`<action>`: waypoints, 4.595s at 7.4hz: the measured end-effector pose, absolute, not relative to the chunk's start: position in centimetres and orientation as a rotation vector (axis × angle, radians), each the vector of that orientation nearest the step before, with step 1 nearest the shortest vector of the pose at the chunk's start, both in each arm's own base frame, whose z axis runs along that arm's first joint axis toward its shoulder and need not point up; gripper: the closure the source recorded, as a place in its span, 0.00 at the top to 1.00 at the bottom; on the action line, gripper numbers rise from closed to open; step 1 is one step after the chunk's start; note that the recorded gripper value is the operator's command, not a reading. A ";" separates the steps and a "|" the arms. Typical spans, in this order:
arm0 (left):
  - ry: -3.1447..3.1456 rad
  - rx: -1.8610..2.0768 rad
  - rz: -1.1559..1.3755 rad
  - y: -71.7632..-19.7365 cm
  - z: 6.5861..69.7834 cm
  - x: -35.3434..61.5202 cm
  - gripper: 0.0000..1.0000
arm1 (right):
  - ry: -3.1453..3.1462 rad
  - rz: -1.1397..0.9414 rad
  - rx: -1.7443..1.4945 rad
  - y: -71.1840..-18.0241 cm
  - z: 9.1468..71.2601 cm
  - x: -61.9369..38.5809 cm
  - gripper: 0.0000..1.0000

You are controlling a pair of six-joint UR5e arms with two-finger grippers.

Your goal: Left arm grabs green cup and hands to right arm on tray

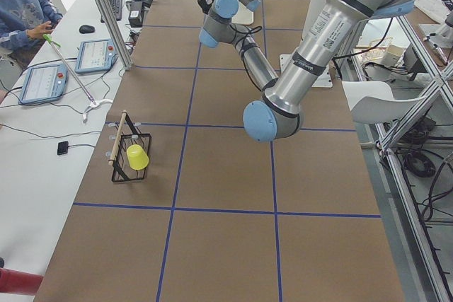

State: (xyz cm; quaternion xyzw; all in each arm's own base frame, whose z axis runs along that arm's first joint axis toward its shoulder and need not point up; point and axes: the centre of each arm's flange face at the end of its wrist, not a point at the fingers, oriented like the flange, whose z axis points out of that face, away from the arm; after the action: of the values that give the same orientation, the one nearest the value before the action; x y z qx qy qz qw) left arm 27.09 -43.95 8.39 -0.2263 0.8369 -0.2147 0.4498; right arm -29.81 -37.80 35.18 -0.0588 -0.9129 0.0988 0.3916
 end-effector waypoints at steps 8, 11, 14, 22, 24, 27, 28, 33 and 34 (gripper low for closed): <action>1.972 -0.472 -0.642 -46.6 8.5 26.5 1.00 | -1.515 0.323 -0.129 -43.9 56.4 -5.6 0.00; 1.957 -0.477 -0.660 -46.8 8.0 26.8 1.00 | -1.396 0.608 -0.087 -40.7 63.3 -3.0 0.00; 1.949 -0.480 -0.671 -47.0 7.9 26.9 1.00 | -1.139 0.486 0.223 -41.6 67.4 -2.9 0.00; 1.930 -0.488 -0.684 -47.5 8.2 27.8 1.00 | -0.913 -0.033 0.027 -39.1 59.6 -13.3 0.00; 1.909 -0.475 -0.690 -47.9 8.4 28.2 1.00 | -0.893 -0.063 0.003 -38.6 59.9 -14.6 1.00; 1.849 -0.447 -0.714 -48.4 7.6 28.6 1.00 | -0.901 -0.060 0.013 -38.7 59.3 -14.3 1.00; 1.770 -0.395 -0.714 -49.0 7.8 28.9 1.00 | -0.916 -0.039 0.037 -39.1 58.3 -13.0 1.00; 1.252 0.078 -0.484 -52.8 20.6 22.2 1.00 | -0.924 0.049 0.212 -41.0 55.6 -4.0 1.00; 1.122 0.186 -0.367 -53.7 25.2 19.6 1.00 | -0.895 0.037 0.237 -41.7 55.6 -2.0 1.00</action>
State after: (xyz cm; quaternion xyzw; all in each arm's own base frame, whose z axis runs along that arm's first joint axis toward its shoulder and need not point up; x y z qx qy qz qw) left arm 19.57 -53.69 25.17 0.0874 0.5280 -0.1727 0.8269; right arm -2.05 -41.72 55.64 0.1143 -0.4316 0.0177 0.8946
